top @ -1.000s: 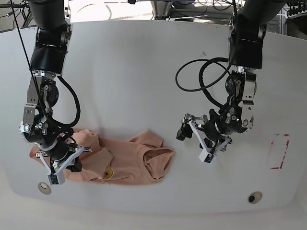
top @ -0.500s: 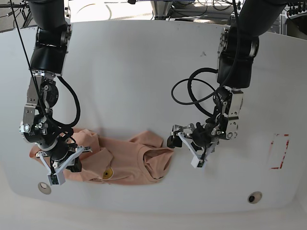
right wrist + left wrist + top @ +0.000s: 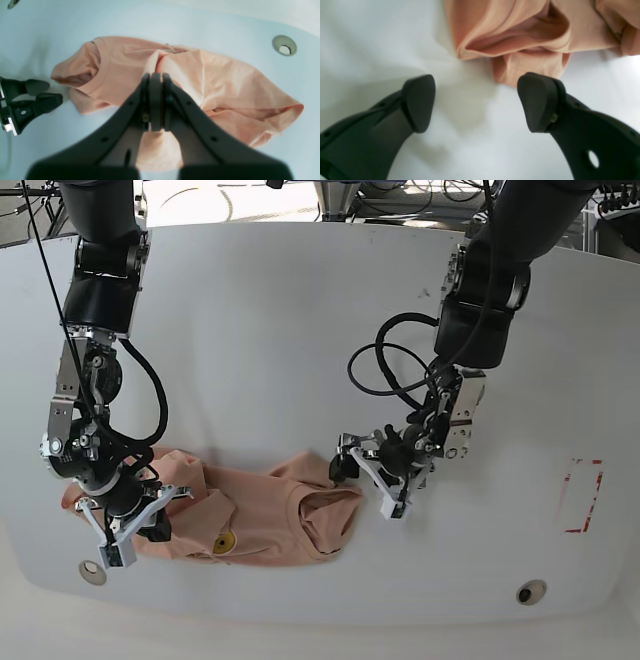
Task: Fold the T-shirt properly
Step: 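Move the left gripper to the shirt beside the right gripper and grasp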
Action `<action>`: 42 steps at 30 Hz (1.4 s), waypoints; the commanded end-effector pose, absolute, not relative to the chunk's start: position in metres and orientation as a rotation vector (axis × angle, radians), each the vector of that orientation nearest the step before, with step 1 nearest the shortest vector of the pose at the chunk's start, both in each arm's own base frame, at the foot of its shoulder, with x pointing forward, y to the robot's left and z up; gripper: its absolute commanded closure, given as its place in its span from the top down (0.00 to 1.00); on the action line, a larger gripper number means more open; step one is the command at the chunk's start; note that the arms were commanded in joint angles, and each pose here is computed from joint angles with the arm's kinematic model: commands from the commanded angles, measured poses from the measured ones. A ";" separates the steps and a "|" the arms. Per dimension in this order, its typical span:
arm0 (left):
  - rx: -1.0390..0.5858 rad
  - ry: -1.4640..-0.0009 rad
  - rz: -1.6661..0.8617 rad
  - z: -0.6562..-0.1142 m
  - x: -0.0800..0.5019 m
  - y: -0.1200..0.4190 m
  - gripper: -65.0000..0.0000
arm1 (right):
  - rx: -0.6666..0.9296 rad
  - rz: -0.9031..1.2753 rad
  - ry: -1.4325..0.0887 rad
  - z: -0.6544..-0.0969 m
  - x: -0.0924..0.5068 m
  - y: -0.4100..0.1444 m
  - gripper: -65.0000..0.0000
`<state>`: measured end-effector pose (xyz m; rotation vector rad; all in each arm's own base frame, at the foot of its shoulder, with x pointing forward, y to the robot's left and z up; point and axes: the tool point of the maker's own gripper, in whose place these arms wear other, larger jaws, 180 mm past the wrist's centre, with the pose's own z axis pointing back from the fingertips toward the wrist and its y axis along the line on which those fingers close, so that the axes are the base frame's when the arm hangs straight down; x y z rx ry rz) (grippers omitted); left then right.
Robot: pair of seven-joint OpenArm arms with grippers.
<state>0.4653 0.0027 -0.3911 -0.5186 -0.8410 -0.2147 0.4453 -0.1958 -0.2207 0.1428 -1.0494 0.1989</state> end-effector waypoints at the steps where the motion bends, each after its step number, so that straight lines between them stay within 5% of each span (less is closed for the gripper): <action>1: -0.554 -0.928 -0.235 -0.362 0.482 -0.014 0.78 | 0.135 0.210 -1.124 -0.195 0.452 -0.198 0.01; 27: -0.627 -0.877 -0.170 -0.400 0.463 -0.061 0.75 | 0.127 0.212 -1.123 -0.195 0.452 -0.201 0.01; 32: -0.627 -0.877 -0.170 -0.400 0.463 -0.061 0.51 | 0.127 0.212 -1.123 -0.195 0.452 -0.201 0.01; 37: -0.627 -0.876 -0.168 -0.401 0.462 -0.061 0.05 | 0.126 0.211 -1.124 -0.195 0.452 -0.201 0.01; 42: -0.627 -0.871 -0.170 -0.403 0.461 -0.061 0.00 | 0.128 0.232 -1.126 -0.194 0.452 -0.199 0.01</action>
